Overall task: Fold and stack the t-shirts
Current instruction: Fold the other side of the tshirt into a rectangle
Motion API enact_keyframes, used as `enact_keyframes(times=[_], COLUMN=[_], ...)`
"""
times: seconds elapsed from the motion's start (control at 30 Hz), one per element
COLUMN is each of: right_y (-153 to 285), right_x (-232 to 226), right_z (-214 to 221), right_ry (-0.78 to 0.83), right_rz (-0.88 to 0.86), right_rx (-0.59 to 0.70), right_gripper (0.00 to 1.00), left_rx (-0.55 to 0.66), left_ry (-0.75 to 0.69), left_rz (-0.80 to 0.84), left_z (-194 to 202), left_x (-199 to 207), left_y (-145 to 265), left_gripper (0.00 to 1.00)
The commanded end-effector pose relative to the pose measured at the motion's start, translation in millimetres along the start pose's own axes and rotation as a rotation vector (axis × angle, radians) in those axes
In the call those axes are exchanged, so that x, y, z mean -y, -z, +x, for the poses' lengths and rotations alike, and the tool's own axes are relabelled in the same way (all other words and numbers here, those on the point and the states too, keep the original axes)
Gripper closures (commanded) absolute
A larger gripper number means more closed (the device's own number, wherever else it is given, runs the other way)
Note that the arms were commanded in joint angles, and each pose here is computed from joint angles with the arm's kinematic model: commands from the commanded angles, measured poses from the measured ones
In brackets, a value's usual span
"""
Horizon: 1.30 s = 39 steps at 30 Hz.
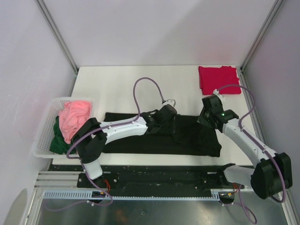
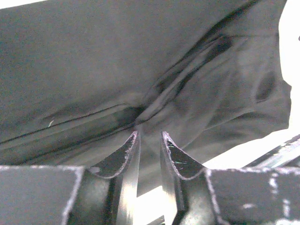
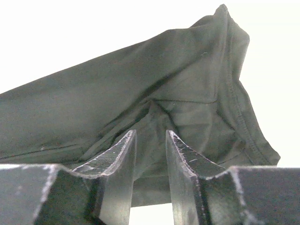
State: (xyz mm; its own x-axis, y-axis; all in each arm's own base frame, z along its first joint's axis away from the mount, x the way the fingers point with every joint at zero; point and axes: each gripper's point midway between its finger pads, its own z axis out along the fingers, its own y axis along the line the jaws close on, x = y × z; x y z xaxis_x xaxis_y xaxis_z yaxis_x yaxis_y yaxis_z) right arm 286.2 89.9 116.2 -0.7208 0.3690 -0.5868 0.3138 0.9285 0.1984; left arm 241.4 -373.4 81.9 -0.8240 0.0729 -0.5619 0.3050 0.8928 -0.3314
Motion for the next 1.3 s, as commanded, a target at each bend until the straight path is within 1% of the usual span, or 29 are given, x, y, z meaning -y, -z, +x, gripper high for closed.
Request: enact_keyframes(times=[0.0, 0.1, 0.2, 0.3, 0.47, 0.53, 0.6, 0.73, 0.87, 0.93, 1.03, 1.13, 1.27], right_y=[12.7, 3.6, -6.5, -16.4, -25.1, -23.5, -20.9, -13.3, 0.6, 10.9, 24.0, 33.5, 38.8], right_x=[-4.2, -6.3, -7.4, -0.3, 21.3, 26.8, 32.3, 37.3, 32.5, 29.3, 31.7, 40.6, 47.1], right_z=[9.5, 25.4, 40.1, 55.4, 83.3, 91.1, 97.6, 99.8, 88.7, 82.5, 90.0, 105.9, 120.1], right_ry=[-0.081, -0.108, -0.126, -0.140, -0.180, -0.191, -0.198, -0.207, -0.235, -0.266, -0.346, -0.410, -0.506], right_rz=[-0.063, -0.093, -0.110, -0.097, -0.062, -0.058, -0.051, -0.052, -0.086, -0.099, -0.075, -0.015, 0.030], right_rx=[-0.025, -0.072, -0.118, -0.158, -0.224, -0.234, -0.240, -0.236, -0.207, -0.192, -0.208, -0.234, -0.257], right_gripper=[0.66, 0.69, 0.71, 0.71, 0.71, 0.71, 0.70, 0.70, 0.68, 0.65, 0.59, 0.53, 0.47], left_rx=[0.078, 0.036, -0.003, -0.043, -0.117, -0.140, -0.141, -0.117, -0.083, -0.056, -0.016, 0.020, 0.038], left_ry=[0.001, -0.007, -0.007, -0.007, -0.010, -0.005, -0.005, -0.010, -0.020, -0.026, -0.019, 0.005, 0.041], left_rz=[0.171, 0.214, 0.209, 0.181, 0.092, 0.067, 0.056, 0.057, 0.102, 0.138, 0.174, 0.175, 0.182], left_z=[-38.0, -29.0, -15.9, 1.7, 38.1, 49.4, 52.3, 44.1, 26.9, 13.3, -6.4, -21.2, -32.0], left_x=[51.5, 65.5, 66.1, 56.0, 23.3, 12.4, 7.5, 6.4, 17.3, 26.4, 31.5, 20.2, -2.2], left_y=[26.1, 18.3, 5.0, -11.3, -37.1, -41.4, -41.2, -36.3, -24.4, -14.0, 3.3, 19.3, 35.4], left_gripper=[0.74, 0.79, 0.82, 0.85, 0.88, 0.89, 0.89, 0.89, 0.84, 0.81, 0.77, 0.74, 0.72])
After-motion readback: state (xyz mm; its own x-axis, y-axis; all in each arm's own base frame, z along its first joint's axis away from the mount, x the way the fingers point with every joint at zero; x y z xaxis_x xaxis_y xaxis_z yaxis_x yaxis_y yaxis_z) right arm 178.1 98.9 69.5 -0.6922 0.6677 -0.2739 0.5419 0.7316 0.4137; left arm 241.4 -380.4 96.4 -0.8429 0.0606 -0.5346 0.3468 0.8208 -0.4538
